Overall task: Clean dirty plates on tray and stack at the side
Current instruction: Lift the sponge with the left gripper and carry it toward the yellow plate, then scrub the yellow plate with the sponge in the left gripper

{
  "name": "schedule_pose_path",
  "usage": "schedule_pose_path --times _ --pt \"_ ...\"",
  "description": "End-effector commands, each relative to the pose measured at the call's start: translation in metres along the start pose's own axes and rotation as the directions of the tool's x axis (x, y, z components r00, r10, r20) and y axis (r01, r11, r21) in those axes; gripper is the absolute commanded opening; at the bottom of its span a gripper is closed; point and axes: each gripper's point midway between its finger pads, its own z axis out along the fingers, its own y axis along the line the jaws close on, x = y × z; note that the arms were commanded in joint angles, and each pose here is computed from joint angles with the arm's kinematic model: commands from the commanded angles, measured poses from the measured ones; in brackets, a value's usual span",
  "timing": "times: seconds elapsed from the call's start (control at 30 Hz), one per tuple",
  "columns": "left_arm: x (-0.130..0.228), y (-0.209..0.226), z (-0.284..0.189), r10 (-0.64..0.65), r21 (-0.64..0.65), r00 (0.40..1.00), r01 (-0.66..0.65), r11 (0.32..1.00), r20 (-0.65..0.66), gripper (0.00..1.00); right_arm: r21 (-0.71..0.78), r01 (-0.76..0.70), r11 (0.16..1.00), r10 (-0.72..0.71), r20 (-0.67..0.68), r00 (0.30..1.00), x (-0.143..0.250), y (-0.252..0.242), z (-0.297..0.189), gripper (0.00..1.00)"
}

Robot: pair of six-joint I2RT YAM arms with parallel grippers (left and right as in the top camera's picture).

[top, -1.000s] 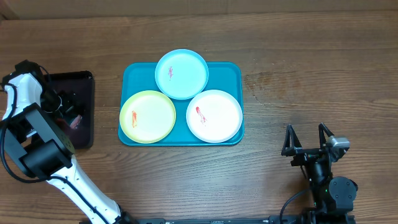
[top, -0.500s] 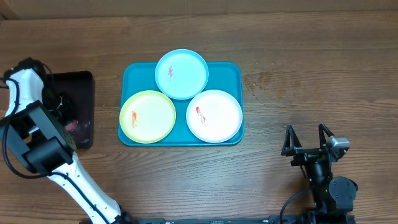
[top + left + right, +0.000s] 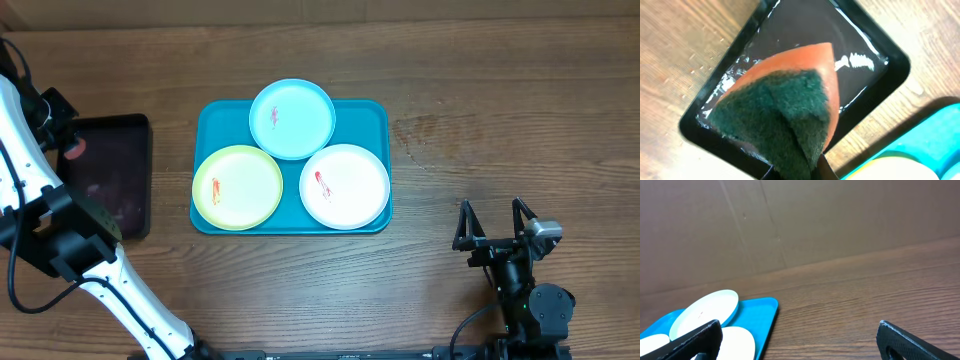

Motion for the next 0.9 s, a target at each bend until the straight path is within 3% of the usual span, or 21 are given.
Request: schedule_pose_path --times 0.0,0.13,0.23,0.5,0.6,0.87 --pt "0.011 -0.002 0.032 -0.010 0.013 0.997 0.011 1.000 -0.078 0.04 0.008 0.000 1.000 0.000 0.004 1.000 0.002 -0.002 0.000 1.00" --pt "0.033 0.002 0.083 -0.005 -0.011 0.986 0.003 1.000 -0.169 0.04 0.008 0.001 1.000 -0.001 0.004 1.000 0.002 -0.002 0.000 1.00" --pt "0.039 0.006 0.089 -0.011 -0.018 0.981 0.008 1.000 -0.193 0.04 0.008 0.001 1.000 -0.001 0.004 1.000 0.002 -0.002 0.000 1.00" --pt "0.022 0.006 -0.005 -0.005 0.027 0.997 0.007 1.000 -0.082 0.04 0.008 0.001 1.000 -0.001 0.004 1.000 0.002 -0.002 0.000 1.00" --pt "0.024 0.001 -0.015 0.011 0.020 0.998 -0.010 1.000 -0.065 0.04 0.008 0.000 1.000 0.000 0.004 1.000 0.002 -0.002 0.000 1.00" --pt "0.061 -0.011 0.068 0.094 -0.036 0.967 -0.106 0.994 -0.237 0.04 0.008 0.001 1.000 -0.001 0.004 1.000 0.002 -0.002 0.000 1.00"
